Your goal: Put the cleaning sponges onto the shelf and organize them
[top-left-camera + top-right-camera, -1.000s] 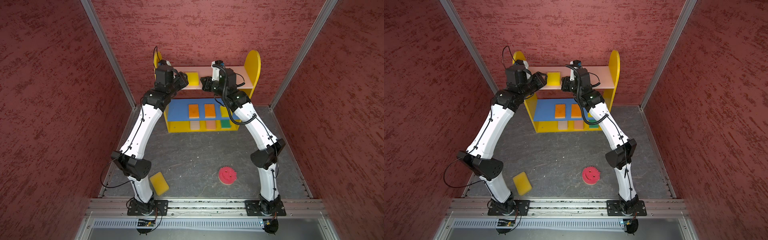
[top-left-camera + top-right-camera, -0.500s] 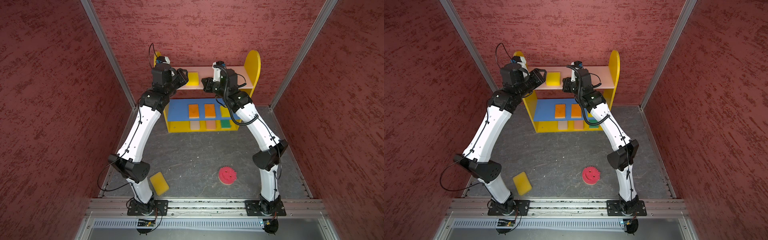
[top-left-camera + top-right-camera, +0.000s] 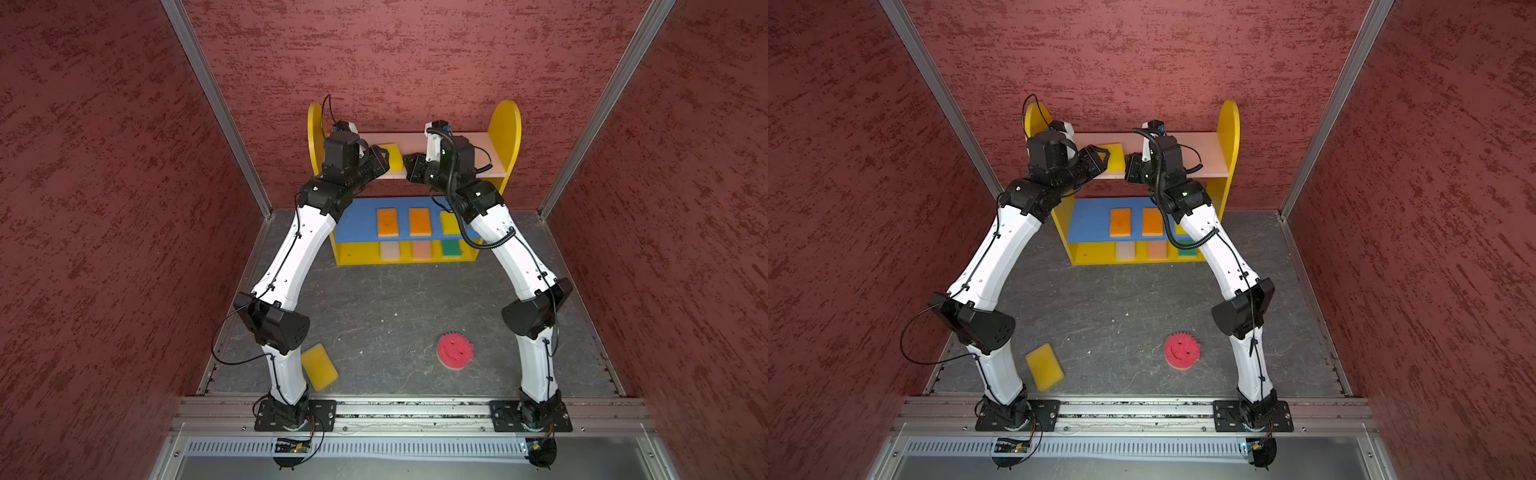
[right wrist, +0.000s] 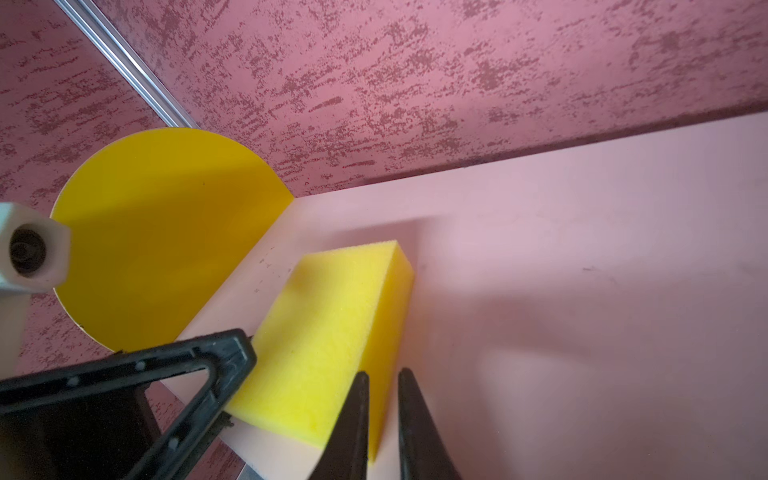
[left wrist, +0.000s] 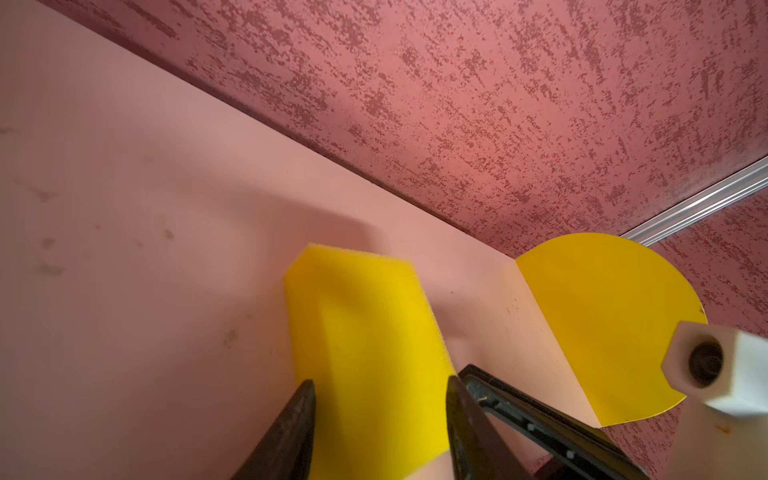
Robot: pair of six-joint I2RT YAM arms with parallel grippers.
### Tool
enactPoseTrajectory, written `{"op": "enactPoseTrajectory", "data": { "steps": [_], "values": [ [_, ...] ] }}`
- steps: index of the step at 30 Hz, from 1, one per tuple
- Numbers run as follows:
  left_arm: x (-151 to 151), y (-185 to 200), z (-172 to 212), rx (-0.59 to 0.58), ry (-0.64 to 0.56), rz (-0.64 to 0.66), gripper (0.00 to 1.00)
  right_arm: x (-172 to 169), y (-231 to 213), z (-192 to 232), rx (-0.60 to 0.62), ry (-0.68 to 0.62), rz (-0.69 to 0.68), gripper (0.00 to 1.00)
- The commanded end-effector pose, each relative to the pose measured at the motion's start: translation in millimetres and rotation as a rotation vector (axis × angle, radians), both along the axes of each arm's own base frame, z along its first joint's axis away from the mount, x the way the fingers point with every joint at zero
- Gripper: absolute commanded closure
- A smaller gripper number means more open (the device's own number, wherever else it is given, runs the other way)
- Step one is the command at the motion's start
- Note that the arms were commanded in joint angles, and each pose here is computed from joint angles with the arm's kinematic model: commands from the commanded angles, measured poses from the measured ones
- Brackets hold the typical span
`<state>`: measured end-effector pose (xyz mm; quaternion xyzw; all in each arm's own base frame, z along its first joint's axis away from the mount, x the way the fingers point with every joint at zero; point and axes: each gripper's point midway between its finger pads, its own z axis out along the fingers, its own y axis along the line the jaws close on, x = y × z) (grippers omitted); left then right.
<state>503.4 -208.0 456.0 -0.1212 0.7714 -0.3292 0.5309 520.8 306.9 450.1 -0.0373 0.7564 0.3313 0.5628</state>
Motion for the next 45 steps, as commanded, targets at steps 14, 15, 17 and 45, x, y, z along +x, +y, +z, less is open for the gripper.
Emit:
{"op": "enactPoseTrajectory", "data": {
  "steps": [14,15,17,45],
  "values": [
    [-11.4,19.6,24.6,-0.011,-0.048,0.037,0.50,4.0,5.2,-16.7,-0.001,0.051,0.030,0.83],
    [-11.6,21.2,25.0,-0.014,-0.048,0.040,0.50,3.8,5.4,-16.6,-0.002,0.050,0.031,0.83],
    [-12.5,24.4,26.0,-0.017,-0.048,0.047,0.50,2.9,6.4,-15.9,-0.002,0.048,0.037,0.84],
    [-230.2,164.2,9.4,0.156,-0.033,0.351,0.46,-189.9,39.9,-73.2,-0.226,0.082,0.178,0.72]
  ]
}}
